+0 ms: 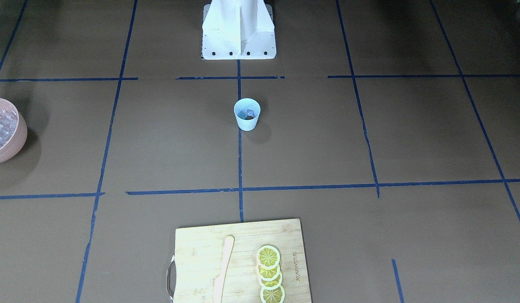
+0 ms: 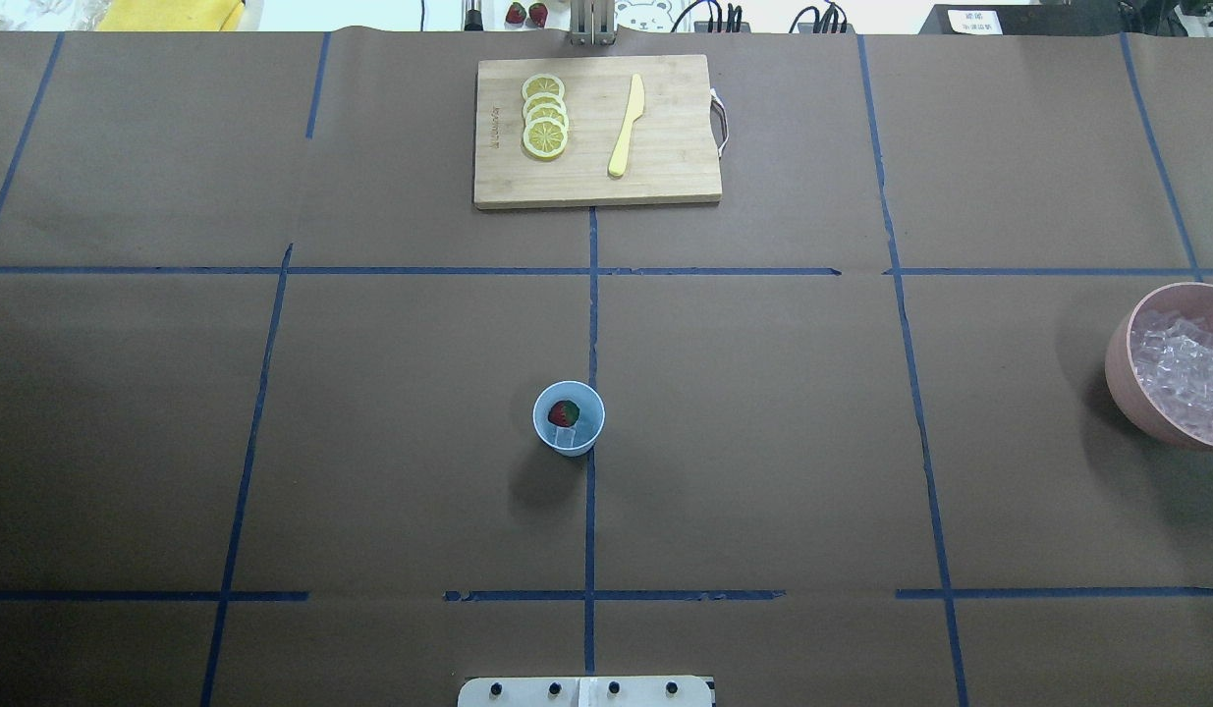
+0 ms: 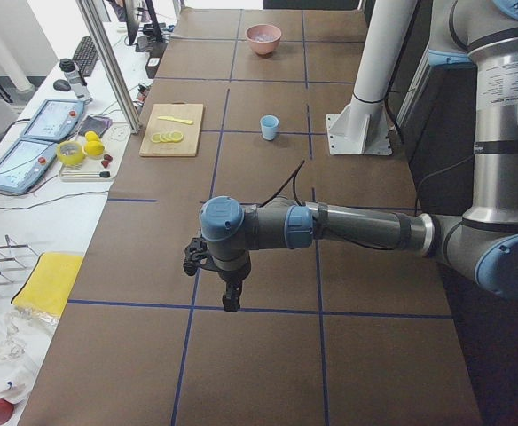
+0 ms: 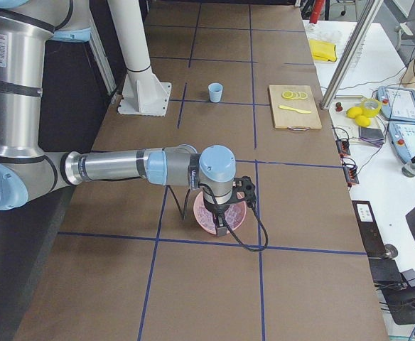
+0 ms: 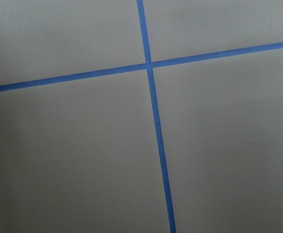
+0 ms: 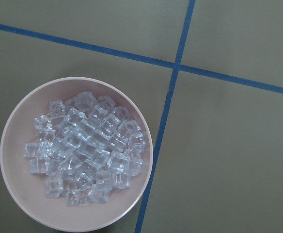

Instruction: Put ice and strawberries in cup

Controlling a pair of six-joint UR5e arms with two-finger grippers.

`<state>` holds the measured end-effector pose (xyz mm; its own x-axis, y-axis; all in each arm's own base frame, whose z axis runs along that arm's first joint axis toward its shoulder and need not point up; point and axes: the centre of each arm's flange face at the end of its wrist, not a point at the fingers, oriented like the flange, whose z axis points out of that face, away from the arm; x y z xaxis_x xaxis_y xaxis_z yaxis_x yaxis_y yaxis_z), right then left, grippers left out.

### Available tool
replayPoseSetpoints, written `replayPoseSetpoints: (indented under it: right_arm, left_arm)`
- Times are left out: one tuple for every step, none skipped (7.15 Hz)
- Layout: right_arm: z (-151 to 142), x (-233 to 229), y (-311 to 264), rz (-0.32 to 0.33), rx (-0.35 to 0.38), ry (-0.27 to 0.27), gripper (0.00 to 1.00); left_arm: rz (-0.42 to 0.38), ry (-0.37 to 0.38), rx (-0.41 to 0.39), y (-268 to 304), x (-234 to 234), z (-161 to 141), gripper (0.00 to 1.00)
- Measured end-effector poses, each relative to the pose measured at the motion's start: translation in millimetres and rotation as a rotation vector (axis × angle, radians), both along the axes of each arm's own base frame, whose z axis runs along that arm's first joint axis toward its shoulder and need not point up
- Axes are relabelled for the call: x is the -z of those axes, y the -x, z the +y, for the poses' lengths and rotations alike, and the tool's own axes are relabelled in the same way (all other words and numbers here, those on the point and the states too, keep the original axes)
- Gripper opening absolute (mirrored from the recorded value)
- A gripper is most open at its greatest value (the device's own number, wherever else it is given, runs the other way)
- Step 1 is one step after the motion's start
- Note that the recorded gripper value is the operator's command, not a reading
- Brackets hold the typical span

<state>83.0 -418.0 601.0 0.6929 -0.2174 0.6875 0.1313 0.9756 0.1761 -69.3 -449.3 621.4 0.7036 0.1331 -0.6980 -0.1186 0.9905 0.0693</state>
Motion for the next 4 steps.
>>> replayPoseSetpoints:
  right_arm:
    - [0.4,-0.3,0.1,0.001,0.000,-0.003,0.99]
    - [1.0,-0.8,0.2,0.001,0.001,-0.005,0.99]
    - [1.1,-0.9,0.1,0.001,0.001,-0.006,0.99]
    - [1.3,-1.1,0.1,0.003,0.001,-0.007,0.99]
  left_arm:
    - [0.000,0.001,0.000,0.0,-0.6,0.4,1.00]
    - [0.000,0.003,0.000,0.0,-1.2,0.6,1.00]
    - [0.000,0.004,0.000,0.0,-1.5,0.7,1.00]
    - [0.000,0.004,0.000,0.0,-1.7,0.7,1.00]
